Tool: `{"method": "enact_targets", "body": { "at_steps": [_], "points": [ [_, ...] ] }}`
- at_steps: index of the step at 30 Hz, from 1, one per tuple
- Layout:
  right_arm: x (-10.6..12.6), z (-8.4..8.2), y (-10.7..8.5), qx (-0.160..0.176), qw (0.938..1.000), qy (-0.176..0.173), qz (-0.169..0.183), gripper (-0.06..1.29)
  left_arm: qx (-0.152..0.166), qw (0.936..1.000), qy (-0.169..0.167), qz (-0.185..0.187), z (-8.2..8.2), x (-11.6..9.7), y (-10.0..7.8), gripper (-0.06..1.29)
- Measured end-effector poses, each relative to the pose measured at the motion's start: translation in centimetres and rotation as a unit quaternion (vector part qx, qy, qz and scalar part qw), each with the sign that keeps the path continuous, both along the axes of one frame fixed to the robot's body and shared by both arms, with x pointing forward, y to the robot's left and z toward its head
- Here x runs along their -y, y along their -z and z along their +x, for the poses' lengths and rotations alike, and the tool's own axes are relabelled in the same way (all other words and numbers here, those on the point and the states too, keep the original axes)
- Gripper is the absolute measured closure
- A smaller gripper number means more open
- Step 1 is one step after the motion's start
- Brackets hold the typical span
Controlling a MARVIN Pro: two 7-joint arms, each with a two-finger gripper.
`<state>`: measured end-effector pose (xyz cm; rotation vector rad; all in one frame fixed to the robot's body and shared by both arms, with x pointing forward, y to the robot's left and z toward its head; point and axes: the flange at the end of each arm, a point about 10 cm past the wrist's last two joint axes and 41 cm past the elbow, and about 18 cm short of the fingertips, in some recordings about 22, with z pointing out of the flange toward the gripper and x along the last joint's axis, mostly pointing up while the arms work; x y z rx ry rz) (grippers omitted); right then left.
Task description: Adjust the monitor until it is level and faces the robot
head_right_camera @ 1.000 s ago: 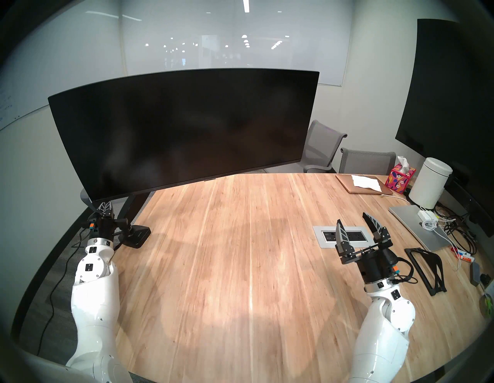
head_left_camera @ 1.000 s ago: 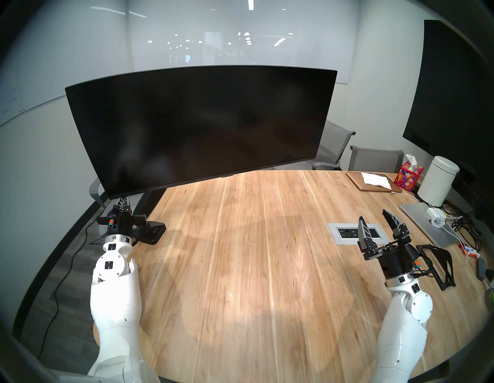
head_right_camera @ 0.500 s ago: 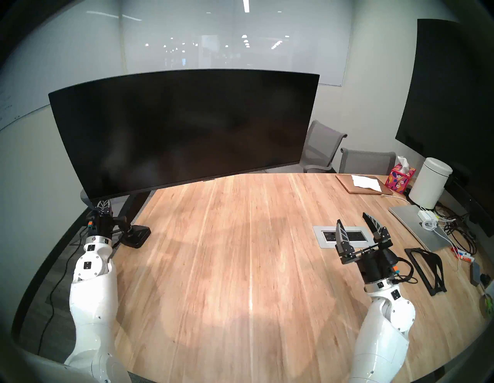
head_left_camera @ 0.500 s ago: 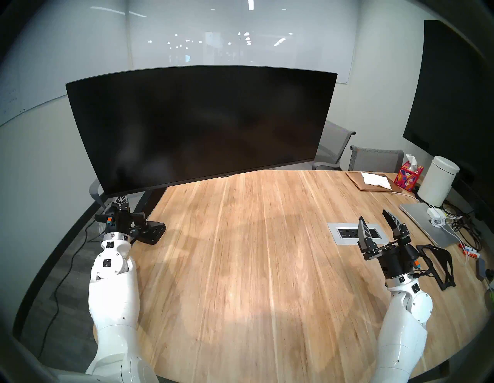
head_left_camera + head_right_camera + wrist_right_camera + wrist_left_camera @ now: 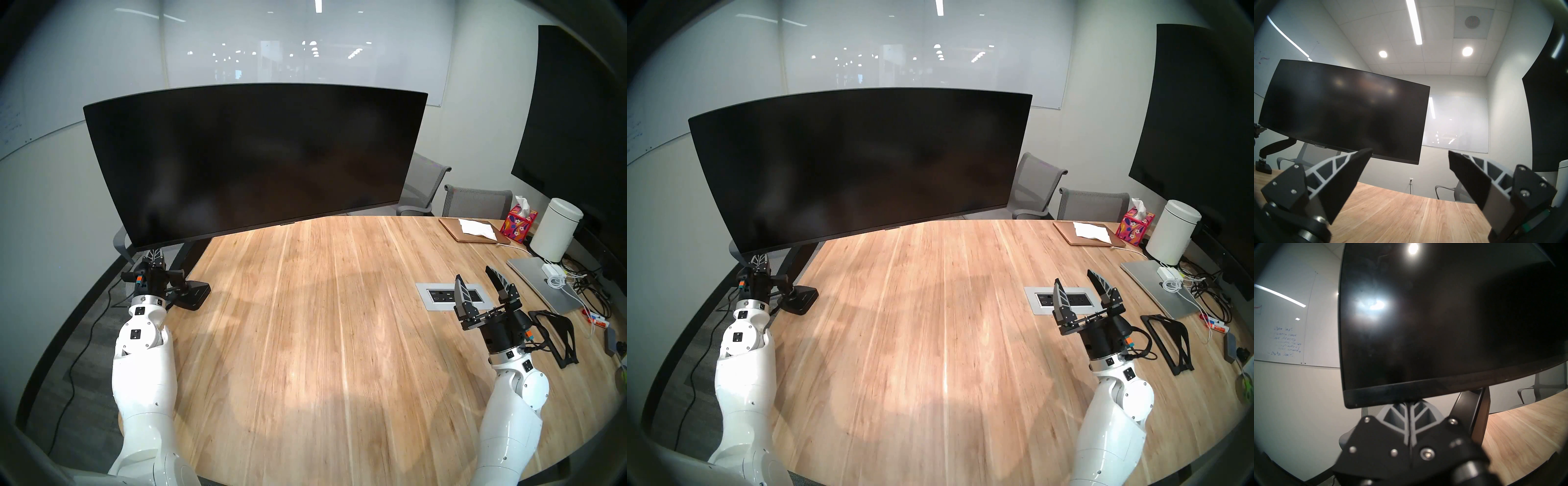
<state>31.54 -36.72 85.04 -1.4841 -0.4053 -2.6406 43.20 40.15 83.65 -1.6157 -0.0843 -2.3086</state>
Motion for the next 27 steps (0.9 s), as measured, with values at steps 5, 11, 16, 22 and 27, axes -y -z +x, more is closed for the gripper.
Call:
{"method": "enact_targets", "body": {
  "at_steps": [5, 11, 16, 22, 27],
  "points": [
    [0.0, 0.0, 0.0, 0.0, 1.0, 0.0, 0.0, 0.0, 0.0, 1.0, 0.001, 0.001, 0.0, -0.1, -0.1, 1.25],
    [0.0, 0.0, 0.0, 0.0, 1.0, 0.0, 0.0, 0.0, 0.001, 1.0, 0.001, 0.001, 0.1, -0.2, -0.2, 1.25],
    [0.0, 0.0, 0.0, 0.0, 1.0, 0.0, 0.0, 0.0, 0.005, 1.0, 0.002, 0.002, 0.3, -0.3, -0.6, 1.25],
    [0.0, 0.0, 0.0, 0.0, 1.0, 0.0, 0.0, 0.0, 0.011, 0.9999, 0.004, 0.003, 0.6, -0.4, -1.1, 1.25],
    [0.0, 0.0, 0.0, 0.0, 1.0, 0.0, 0.0, 0.0, 0.012, 0.9999, 0.006, 0.003, 0.5, -0.3, -1.2, 1.25]
  ]
}}
